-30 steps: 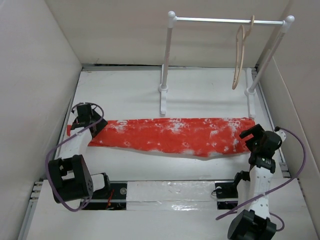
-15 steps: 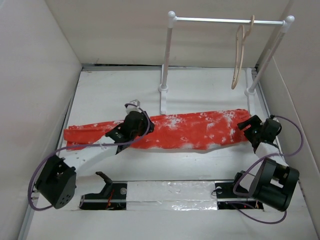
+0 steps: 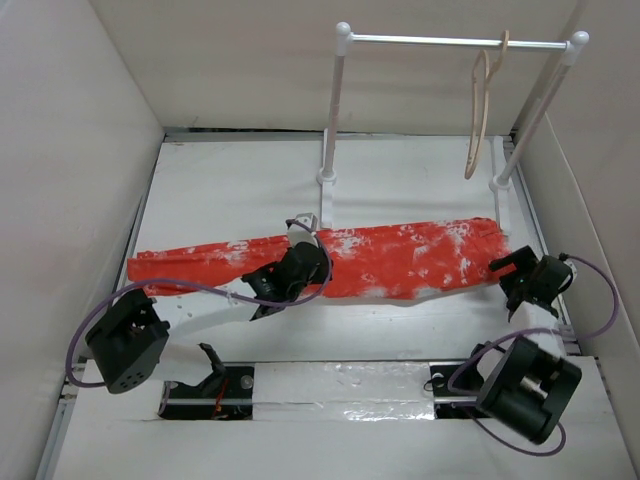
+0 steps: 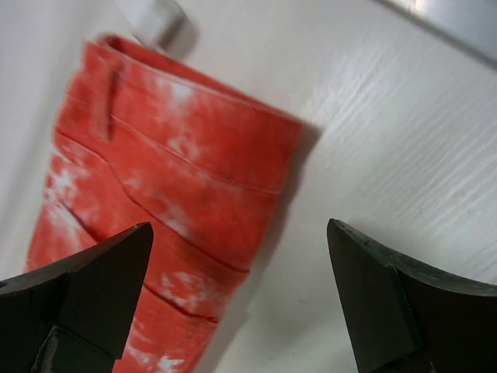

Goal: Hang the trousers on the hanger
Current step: Fold the trousers at the center of the board.

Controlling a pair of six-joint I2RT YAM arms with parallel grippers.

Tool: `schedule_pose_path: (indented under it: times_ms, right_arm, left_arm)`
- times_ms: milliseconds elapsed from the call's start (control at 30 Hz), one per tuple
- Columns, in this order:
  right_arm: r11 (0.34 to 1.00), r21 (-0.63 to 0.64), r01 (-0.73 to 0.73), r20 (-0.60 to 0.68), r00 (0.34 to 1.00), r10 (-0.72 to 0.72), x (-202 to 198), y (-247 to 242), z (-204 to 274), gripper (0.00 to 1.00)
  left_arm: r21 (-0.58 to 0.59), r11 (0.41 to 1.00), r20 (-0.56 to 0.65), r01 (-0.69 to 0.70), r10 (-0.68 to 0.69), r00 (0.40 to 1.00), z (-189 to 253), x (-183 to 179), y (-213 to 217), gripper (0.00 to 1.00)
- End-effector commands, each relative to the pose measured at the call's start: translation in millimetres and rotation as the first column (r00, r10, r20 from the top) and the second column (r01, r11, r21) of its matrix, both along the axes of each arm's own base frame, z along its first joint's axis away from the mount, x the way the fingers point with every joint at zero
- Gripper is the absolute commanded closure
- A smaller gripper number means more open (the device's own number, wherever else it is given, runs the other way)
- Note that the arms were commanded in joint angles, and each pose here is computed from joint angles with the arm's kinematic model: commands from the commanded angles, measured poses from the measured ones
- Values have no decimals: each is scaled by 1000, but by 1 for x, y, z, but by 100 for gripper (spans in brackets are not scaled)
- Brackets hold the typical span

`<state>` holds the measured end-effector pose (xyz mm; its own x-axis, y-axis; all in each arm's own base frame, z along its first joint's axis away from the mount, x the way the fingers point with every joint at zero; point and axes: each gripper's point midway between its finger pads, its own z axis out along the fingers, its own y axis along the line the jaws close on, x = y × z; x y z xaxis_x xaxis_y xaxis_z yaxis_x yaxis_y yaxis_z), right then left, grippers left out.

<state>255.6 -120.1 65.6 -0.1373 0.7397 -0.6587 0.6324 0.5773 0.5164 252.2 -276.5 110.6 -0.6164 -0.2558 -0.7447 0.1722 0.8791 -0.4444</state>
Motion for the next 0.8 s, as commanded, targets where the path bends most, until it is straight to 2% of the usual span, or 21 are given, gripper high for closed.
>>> schedule_pose_path:
  times_ms: [0, 133, 167, 233, 267, 367, 400, 533, 567, 633, 667, 767]
  right_arm:
    - [998, 62, -28, 11, 1000, 27, 15, -1, 1, 1]
    - [991, 125, -48, 15, 999, 46, 29, -5, -8, 10]
    - [991, 129, -47, 27, 999, 44, 32, -6, -7, 20]
    - [991, 123, -51, 54, 998, 44, 38, -8, -4, 30]
    - [990, 129, -54, 58, 997, 46, 39, -8, -6, 61]
    - [991, 93, -99, 138, 987, 85, 45, -3, 5, 96]
    - [991, 52, -125, 183, 976, 114, 49, -3, 15, 100]
    - [941, -72, -330, 225, 914, 338, 56, 46, 48, 100]
    - [898, -117, -425, 221, 870, 441, 59, 77, 57, 100]
    - [864, -187, -467, 225, 836, 500, 50, 105, 81, 100]
    - [805, -201, -558, 231, 772, 592, 45, 143, 89, 100]
    - [767, -231, -599, 251, 725, 642, 25, 181, 113, 100]
  left_arm:
    - [-67, 998, 83, 9, -4, 997, 26, 3, -9, 95]
    - [-72, 997, 85, 17, -11, 996, 21, -5, -4, 96]
    - [-72, 997, 86, 14, -7, 996, 19, -6, -1, 96]
    - [-63, 998, 80, 5, 0, 997, 12, -10, 6, 97]
    - [-53, 999, 77, -4, 8, 997, 8, -10, 9, 97]
    - [-34, 999, 60, -14, 16, 998, -4, -14, 17, 97]
    - [-27, 1000, 50, -16, 18, 999, -9, -17, 20, 97]
    - [-18, 998, 44, -58, 59, 997, -16, -18, 32, 97]
    - [-10, 996, 48, -83, 84, 995, -17, -17, 37, 97]
    - [-3, 995, 55, -102, 102, 993, -14, -17, 43, 97]
    - [20, 993, 56, -120, 119, 991, -16, -17, 50, 97]
    - [45, 988, 62, -148, 145, 987, -15, -19, 62, 97]
